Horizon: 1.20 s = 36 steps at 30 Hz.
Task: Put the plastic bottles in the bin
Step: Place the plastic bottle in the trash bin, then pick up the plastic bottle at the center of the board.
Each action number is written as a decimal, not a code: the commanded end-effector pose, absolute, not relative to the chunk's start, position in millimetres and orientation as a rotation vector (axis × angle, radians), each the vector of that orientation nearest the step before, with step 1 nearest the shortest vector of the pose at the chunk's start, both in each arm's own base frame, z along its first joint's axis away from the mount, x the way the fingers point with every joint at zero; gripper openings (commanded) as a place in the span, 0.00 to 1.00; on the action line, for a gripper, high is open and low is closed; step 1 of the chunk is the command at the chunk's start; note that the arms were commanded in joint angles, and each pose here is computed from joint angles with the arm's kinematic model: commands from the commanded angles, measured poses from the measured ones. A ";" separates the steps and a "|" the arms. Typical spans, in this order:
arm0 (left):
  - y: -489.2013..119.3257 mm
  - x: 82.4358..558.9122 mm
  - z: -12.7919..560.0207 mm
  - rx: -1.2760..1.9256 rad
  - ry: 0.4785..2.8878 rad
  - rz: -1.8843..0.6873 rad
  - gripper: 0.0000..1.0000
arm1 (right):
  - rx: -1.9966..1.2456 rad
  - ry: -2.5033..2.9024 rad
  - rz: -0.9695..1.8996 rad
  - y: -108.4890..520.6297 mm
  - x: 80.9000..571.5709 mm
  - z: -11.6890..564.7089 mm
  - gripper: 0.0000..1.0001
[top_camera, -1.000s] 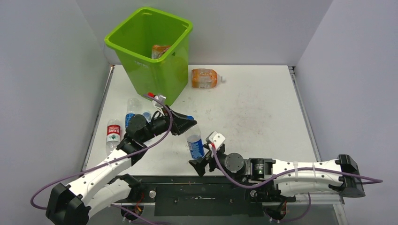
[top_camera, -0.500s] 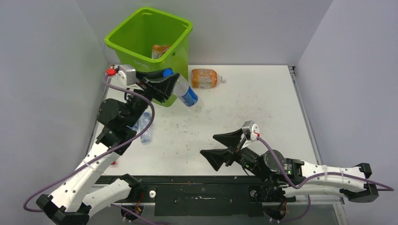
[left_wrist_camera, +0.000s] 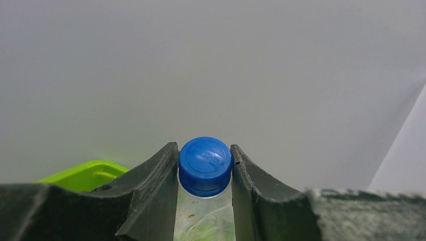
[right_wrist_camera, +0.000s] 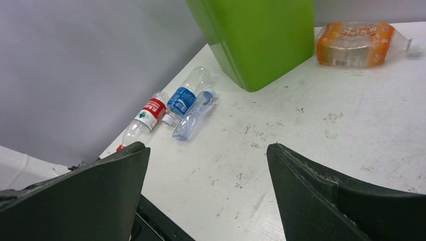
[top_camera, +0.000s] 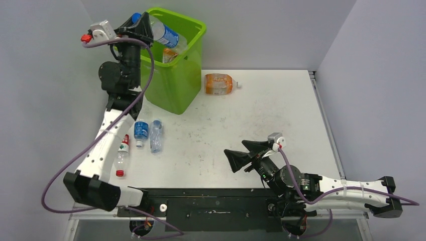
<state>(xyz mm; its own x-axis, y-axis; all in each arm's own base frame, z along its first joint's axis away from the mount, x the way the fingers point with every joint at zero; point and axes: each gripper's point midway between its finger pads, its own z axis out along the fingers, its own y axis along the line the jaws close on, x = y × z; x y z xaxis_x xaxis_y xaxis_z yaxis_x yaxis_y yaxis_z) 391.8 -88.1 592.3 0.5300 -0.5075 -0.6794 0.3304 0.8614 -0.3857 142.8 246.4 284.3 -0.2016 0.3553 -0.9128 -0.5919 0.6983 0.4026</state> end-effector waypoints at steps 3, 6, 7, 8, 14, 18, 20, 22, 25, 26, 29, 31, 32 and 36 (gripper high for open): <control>-85.2 421.4 642.0 -0.240 0.681 -0.484 0.00 | -0.125 1.547 0.786 236.5 155.4 272.6 0.90; -90.6 469.5 618.4 -0.245 0.734 -0.408 0.03 | -0.134 1.557 0.754 237.1 158.3 263.3 0.90; -90.5 480.5 613.4 -0.243 0.742 -0.377 0.23 | -0.138 1.560 0.736 236.6 159.7 261.9 0.90; -89.6 490.2 607.8 -0.249 0.751 -0.347 0.56 | -0.144 1.566 0.714 236.0 161.0 259.4 0.90; -96.2 444.8 622.0 -0.248 0.638 -0.364 0.96 | -0.141 1.570 0.646 224.9 167.2 254.6 0.90; -111.9 376.5 643.2 -0.222 0.608 -0.476 0.96 | -0.107 1.550 0.664 223.4 170.9 257.1 0.90; -126.2 330.5 647.0 -0.188 0.621 -0.594 0.96 | -0.086 1.549 0.665 224.0 173.1 260.5 0.90; -151.3 301.0 626.7 -0.163 0.717 -0.752 0.96 | -0.065 1.546 0.661 223.7 175.4 264.6 0.90; -185.5 260.9 585.7 -0.146 0.877 -0.931 0.96 | -0.016 1.541 0.642 221.2 182.7 274.8 0.90; -187.9 249.8 567.1 -0.157 0.932 -0.953 0.96 | -0.015 1.551 0.627 222.5 186.2 276.7 0.90; -171.6 243.1 490.8 -0.236 1.139 -0.882 0.96 | -0.034 1.628 0.583 233.1 205.8 274.1 0.90; -149.1 241.7 435.7 -0.279 1.303 -0.756 0.96 | -0.072 1.697 0.598 246.3 221.0 264.3 0.90; -132.7 239.0 409.7 -0.304 1.369 -0.675 0.96 | -0.084 1.728 0.621 252.1 229.0 259.4 0.90; -67.3 220.6 335.5 -0.397 1.486 -0.404 0.96 | -0.155 1.827 0.752 287.8 246.4 231.9 0.90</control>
